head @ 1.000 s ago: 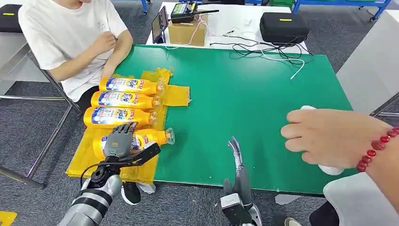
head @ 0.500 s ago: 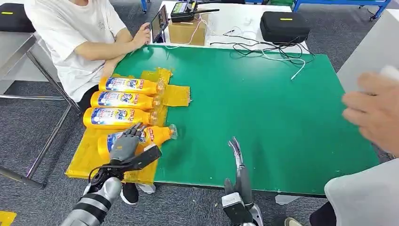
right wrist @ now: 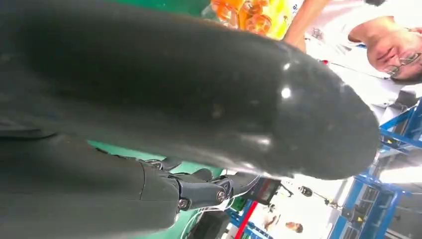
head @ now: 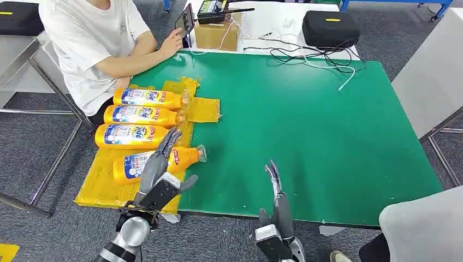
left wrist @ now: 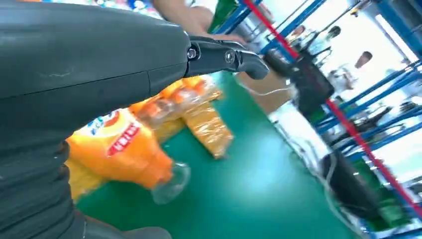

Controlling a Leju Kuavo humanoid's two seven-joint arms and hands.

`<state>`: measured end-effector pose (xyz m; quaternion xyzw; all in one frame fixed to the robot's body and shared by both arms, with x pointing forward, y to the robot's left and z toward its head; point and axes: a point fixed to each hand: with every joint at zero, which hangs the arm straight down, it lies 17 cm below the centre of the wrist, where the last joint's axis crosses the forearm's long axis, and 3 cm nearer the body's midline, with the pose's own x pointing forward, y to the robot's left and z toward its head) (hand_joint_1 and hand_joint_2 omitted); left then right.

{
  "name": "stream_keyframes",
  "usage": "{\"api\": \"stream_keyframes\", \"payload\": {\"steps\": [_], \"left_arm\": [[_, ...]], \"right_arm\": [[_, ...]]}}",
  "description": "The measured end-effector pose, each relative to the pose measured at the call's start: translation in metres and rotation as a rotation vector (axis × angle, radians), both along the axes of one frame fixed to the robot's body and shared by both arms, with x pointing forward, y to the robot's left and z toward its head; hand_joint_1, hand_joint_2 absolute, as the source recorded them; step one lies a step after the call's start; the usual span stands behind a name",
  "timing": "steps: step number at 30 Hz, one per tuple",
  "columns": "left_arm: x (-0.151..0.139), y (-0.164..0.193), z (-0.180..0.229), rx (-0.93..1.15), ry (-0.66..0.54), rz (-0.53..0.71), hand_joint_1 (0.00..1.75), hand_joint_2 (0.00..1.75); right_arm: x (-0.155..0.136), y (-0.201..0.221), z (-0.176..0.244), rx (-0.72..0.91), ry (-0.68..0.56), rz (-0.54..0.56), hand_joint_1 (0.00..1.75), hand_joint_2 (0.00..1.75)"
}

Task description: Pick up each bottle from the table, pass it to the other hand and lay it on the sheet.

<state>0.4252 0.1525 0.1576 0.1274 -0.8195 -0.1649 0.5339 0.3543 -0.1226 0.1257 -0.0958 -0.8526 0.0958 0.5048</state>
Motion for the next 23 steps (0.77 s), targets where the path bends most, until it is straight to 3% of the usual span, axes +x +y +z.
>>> {"api": "stream_keyframes", "payload": {"steps": [5, 6, 10, 14, 23], "left_arm": [[-0.013, 0.004, 0.031, -0.217, -0.071, -0.012, 0.00, 1.75], [-0.018, 0.005, 0.039, -0.313, -0.077, -0.027, 0.00, 1.75], [-0.039, -0.007, 0.058, -0.512, -0.093, -0.100, 0.00, 1.75], [-0.061, -0.025, 0.052, -0.676, -0.043, -0.176, 0.00, 1.75], [-0.070, -0.033, 0.044, -0.707, -0.043, -0.169, 0.00, 1.75]], "right_arm": [[-0.001, -0.011, 0.003, -0.006, -0.015, -0.071, 0.00, 0.00], [-0.002, -0.015, 0.007, -0.014, -0.032, -0.103, 0.00, 1.75], [-0.007, -0.015, 0.027, -0.048, -0.101, -0.130, 0.00, 1.75], [-0.012, -0.014, 0.044, -0.046, -0.145, -0.146, 0.00, 1.75], [-0.017, -0.014, 0.061, -0.036, -0.185, -0.161, 0.00, 1.75]]}}
